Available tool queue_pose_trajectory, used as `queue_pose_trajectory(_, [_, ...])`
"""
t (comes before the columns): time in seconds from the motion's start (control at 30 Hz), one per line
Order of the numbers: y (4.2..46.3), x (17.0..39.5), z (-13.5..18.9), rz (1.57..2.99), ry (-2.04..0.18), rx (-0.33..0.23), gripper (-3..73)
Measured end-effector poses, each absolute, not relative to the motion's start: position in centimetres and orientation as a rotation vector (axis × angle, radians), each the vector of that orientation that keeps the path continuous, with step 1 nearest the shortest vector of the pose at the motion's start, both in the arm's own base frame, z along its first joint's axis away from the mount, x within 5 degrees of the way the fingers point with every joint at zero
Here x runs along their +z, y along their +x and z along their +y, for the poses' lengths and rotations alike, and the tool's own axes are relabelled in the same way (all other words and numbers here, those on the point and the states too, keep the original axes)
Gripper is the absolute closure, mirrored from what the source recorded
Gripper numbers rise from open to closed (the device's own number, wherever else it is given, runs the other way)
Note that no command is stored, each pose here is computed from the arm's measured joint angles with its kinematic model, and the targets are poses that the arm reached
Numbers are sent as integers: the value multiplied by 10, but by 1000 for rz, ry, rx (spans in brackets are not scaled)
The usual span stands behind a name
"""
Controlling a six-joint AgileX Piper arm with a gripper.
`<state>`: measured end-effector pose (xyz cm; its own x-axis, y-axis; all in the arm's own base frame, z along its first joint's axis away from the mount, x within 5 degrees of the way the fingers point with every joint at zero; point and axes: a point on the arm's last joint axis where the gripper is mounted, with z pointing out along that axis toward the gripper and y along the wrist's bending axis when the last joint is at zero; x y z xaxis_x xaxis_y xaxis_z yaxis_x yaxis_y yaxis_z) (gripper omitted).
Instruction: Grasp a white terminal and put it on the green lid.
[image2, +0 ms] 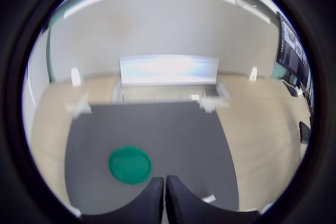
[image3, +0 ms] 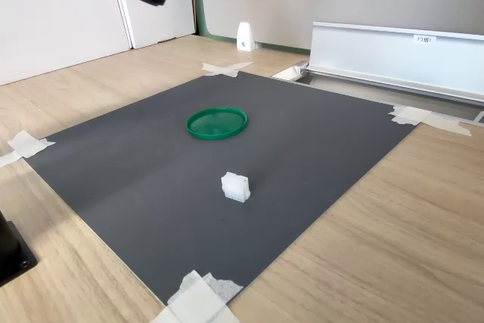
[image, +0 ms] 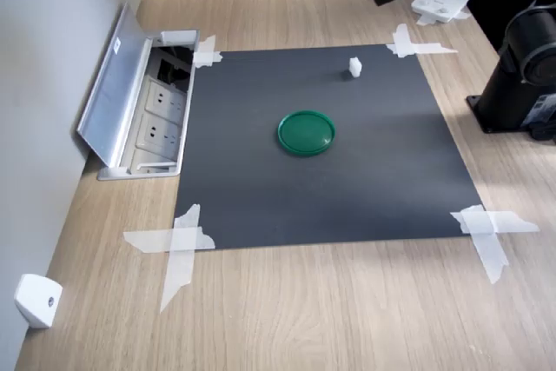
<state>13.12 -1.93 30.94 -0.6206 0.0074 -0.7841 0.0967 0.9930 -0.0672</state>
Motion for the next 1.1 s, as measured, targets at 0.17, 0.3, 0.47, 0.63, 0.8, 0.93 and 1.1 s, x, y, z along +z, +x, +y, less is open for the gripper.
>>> queue_pose_trajectory(0.17, [153,318,-22,2427,-45,-153,704])
queue_pose_trajectory(0.3, [168,319,-23,2580,-235,-137,704])
queue_pose_trajectory(0.47, [172,319,-37,2704,-323,-42,670])
queue_pose_trajectory(0.63, [165,315,-64,2773,-401,-85,498])
queue_pose_trajectory(0.8, [156,314,-86,2804,-413,-173,188])
queue_pose_trajectory(0.93, [151,313,-95,2813,-429,-197,15])
queue_pose_trajectory(1.1, [158,318,-105,2810,-496,-216,-26])
